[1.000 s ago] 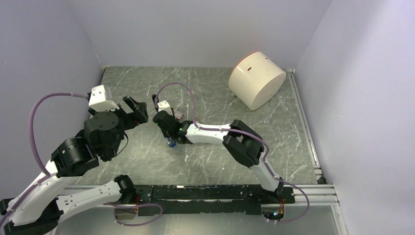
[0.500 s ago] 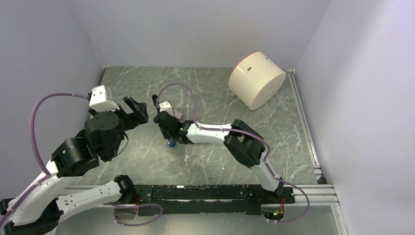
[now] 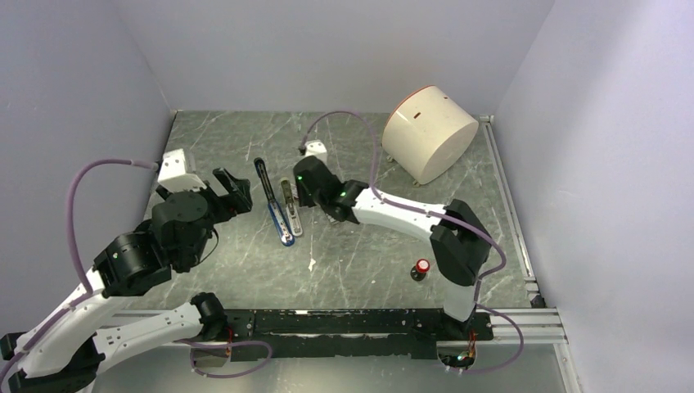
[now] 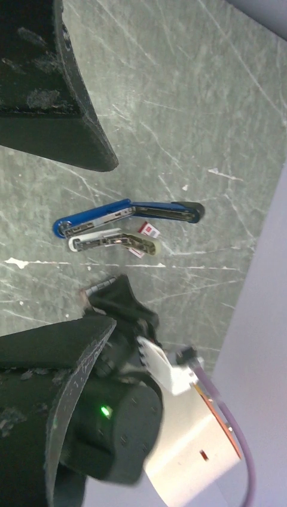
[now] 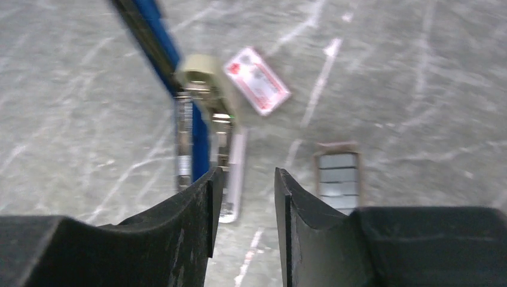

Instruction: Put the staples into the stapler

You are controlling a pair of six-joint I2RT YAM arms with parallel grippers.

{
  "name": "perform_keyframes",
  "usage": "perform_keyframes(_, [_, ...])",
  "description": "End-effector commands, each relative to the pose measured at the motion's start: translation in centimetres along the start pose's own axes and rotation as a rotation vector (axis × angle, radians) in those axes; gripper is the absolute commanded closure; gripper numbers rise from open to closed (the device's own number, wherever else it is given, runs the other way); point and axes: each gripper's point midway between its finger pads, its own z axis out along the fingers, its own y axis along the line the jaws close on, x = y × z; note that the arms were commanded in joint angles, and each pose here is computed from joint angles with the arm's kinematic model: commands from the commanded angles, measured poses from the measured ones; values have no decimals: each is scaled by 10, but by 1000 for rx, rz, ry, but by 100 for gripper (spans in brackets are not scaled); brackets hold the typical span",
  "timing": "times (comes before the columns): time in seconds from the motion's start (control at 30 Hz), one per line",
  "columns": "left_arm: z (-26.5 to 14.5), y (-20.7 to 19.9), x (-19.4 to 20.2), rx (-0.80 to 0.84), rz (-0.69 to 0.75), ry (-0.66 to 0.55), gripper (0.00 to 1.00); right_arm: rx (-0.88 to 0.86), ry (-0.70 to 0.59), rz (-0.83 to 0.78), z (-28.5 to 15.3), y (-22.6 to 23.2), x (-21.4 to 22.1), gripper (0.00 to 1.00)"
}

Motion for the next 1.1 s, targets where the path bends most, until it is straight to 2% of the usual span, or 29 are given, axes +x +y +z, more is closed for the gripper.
perform_keyframes(0.0, [3, 2, 31, 18, 22, 71, 5, 124, 120, 9, -4, -61, 31, 57])
perform_keyframes(0.2, [9, -2, 70, 78, 36, 137, 6, 165, 240, -39, 3, -93, 60, 52])
perform_keyframes(0.5, [16, 10, 101, 64, 116, 170, 10, 154, 332, -114, 23, -98, 84, 56])
perform_keyframes(0.7, [18, 7, 108, 99, 138, 169, 13, 172, 353, -125, 33, -103, 92, 61])
perform_keyframes(1.07, [18, 11, 105, 78, 143, 162, 12, 161, 360, -144, 44, -104, 95, 63])
